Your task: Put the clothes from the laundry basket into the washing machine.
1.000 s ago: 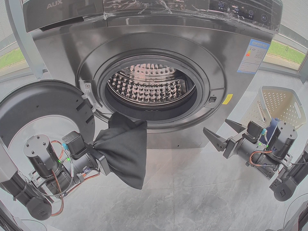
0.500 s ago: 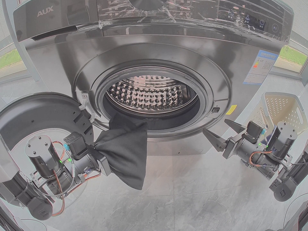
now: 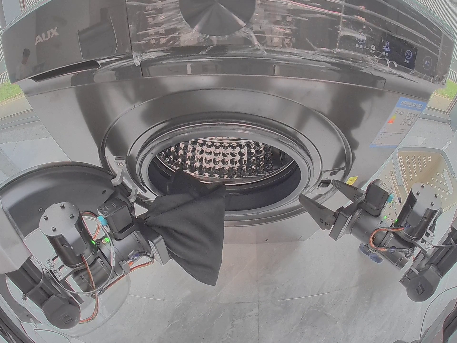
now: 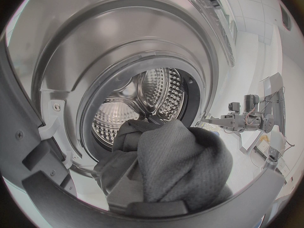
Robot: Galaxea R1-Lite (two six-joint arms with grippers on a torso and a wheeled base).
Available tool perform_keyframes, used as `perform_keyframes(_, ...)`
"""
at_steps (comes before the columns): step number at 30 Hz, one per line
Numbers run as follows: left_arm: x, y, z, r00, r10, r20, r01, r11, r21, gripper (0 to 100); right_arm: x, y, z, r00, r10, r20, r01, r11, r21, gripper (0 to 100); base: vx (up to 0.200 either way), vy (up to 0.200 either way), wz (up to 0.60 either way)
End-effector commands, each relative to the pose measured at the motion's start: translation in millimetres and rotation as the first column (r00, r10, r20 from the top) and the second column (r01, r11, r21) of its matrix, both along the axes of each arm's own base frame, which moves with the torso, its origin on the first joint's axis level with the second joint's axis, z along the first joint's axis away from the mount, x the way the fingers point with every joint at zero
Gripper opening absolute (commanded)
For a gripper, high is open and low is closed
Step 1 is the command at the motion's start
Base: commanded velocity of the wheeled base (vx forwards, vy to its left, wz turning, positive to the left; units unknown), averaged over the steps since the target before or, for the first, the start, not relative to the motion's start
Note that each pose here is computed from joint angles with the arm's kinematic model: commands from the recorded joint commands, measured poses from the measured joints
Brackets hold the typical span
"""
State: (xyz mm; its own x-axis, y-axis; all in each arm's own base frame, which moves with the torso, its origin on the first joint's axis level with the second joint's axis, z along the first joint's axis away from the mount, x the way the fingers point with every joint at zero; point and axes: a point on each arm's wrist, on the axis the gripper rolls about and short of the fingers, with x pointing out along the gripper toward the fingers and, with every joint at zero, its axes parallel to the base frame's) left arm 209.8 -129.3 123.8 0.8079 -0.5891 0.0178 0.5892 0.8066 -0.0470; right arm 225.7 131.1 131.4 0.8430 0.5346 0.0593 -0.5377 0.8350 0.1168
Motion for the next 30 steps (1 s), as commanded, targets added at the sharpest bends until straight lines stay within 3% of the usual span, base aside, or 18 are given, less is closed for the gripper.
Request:
perform_keyframes(1, 0, -2, 0, 1.0, -0.007, -0.002, 0.007, 1.0, -0.003, 0, -4, 2, -2, 1.0, 0.016, -0.009, -0.016, 1.0, -0.005, 100, 0.0, 0.0, 0.0)
perform_keyframes(9, 0, -2, -2, 1.0, -0.008, -0.014, 0.008, 1.0, -0.003, 0, -6, 5, -1, 1.0, 0.029, -0.006, -0.029, 1.0, -0.004, 100, 0.0, 0.0, 0.0)
perform_keyframes(15, -1, -8, -8, 0.999, -0.031, -0.032, 0.031, 0.999, 0.01, 0, -7, 5, 0, 1.0, 0.03, -0.005, -0.03, 1.0, -0.003, 100, 0.2, 0.0, 0.0)
perform_keyframes(22, -22, -31, -21, 0.984, -0.152, -0.092, 0.156, 0.987, 0.032, 0, -14, 14, 0, 0.997, 0.075, -0.004, -0.075, 0.997, -0.001, 100, 0.0, 0.0, 0.0)
perform_keyframes(25, -20, -35, -27, 0.982, -0.149, -0.113, 0.154, 0.987, 0.04, 0, -18, 15, -3, 0.996, 0.085, -0.019, -0.085, 0.996, -0.009, 100, 0.0, 0.0, 0.0)
perform_keyframes(30, -6, -43, -26, 0.986, -0.139, -0.094, 0.141, 0.99, 0.025, 0, -21, 16, -6, 0.995, 0.094, -0.031, -0.095, 0.995, -0.016, 100, 0.0, 0.0, 0.0)
